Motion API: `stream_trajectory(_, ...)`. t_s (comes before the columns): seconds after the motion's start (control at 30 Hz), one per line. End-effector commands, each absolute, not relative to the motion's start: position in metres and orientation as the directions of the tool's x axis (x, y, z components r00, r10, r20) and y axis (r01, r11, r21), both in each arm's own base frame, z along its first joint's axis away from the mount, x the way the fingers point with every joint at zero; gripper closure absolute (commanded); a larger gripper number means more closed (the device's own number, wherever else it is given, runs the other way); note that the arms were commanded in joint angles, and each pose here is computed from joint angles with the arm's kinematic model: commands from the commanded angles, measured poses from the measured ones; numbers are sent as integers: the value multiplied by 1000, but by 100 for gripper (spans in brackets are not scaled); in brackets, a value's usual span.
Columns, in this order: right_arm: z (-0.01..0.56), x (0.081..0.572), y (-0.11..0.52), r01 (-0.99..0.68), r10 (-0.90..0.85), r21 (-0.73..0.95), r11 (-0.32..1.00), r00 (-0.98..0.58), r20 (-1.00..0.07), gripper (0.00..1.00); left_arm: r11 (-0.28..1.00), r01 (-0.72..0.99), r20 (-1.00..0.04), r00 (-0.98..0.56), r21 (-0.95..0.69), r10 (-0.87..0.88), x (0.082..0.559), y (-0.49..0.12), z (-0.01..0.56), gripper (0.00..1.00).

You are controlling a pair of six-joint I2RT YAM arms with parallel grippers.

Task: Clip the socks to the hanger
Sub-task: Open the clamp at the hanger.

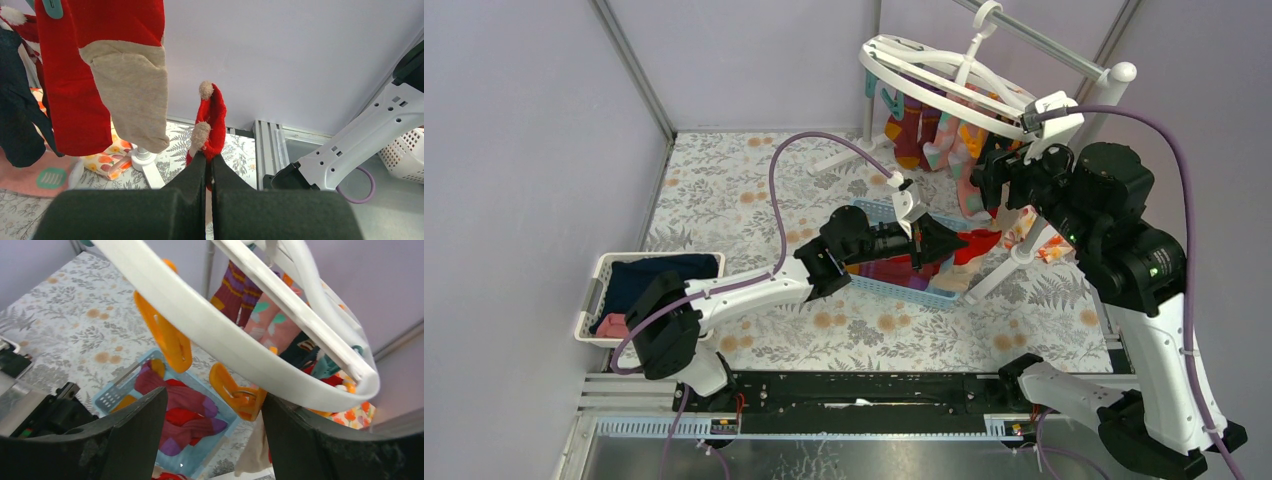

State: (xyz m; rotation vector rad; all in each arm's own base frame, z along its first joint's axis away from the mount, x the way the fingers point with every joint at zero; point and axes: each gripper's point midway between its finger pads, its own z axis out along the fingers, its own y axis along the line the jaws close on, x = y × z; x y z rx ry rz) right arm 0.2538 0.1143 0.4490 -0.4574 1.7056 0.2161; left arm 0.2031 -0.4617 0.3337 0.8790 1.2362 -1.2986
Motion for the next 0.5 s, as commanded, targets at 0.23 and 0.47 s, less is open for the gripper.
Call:
stream_trajectory(0.23,450,194,95,-507,-250,-210,836,-10,-968,1,-8,999,-977,-38,-37,-211,168,-448,345,100)
stream_trajectory(0.47,396,159,117,-679,-210,-93,728,-93,-973,0,-57,990,-953,-137,-126,-269,141,-428,332,100)
